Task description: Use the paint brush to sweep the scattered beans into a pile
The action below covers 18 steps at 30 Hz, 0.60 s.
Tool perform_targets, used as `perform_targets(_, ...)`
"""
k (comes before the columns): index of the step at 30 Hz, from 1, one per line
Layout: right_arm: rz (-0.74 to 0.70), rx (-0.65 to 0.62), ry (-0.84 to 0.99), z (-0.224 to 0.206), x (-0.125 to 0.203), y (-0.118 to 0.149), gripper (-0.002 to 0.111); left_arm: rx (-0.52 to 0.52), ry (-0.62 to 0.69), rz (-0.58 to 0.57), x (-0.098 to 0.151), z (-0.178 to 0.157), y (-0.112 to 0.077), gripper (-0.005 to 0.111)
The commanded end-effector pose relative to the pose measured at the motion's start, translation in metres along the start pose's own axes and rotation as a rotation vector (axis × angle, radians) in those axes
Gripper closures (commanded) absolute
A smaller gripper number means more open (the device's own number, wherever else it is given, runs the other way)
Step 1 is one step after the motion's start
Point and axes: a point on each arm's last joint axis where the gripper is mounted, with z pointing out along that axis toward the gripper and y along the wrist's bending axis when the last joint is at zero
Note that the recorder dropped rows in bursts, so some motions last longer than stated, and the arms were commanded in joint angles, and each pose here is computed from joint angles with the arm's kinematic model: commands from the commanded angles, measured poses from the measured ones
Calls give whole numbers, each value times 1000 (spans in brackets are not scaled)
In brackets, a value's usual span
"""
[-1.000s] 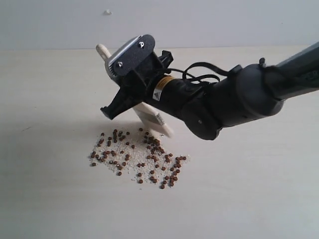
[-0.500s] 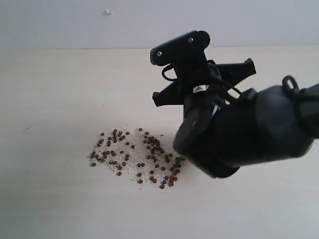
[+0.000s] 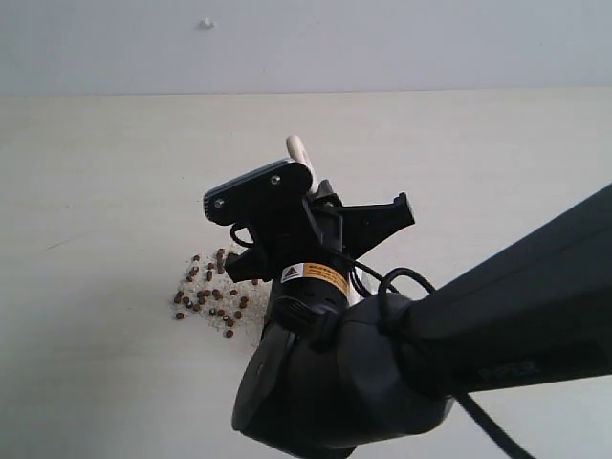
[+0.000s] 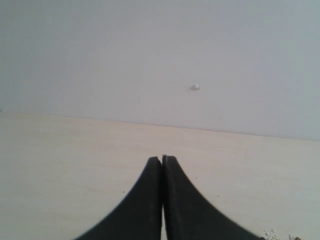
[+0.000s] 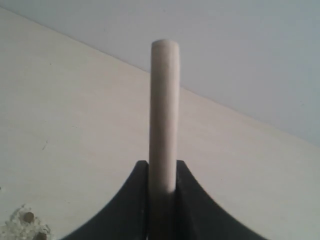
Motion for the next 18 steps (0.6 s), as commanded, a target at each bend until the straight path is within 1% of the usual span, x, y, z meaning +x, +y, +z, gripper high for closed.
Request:
perform_targets(1, -10, -16, -25, 4, 2, 13, 108, 6, -7, -10, -1, -1, -1, 107)
perform_targets(4, -17, -20, -32, 7, 2, 20, 108, 6, -7, -10, -1, -1, -1, 107)
perform_targets(10, 37, -33, -50, 9, -14, 29, 108, 6, -7, -10, -1, -1, -1, 107)
perform_targets(15, 64, -83, -72, 9, -25, 38, 108, 6, -7, -10, -1, -1, -1, 107)
perform_targets(18, 85, -92, -94, 12, -29, 44, 108, 6, -7, -10, -1, -1, -1, 107)
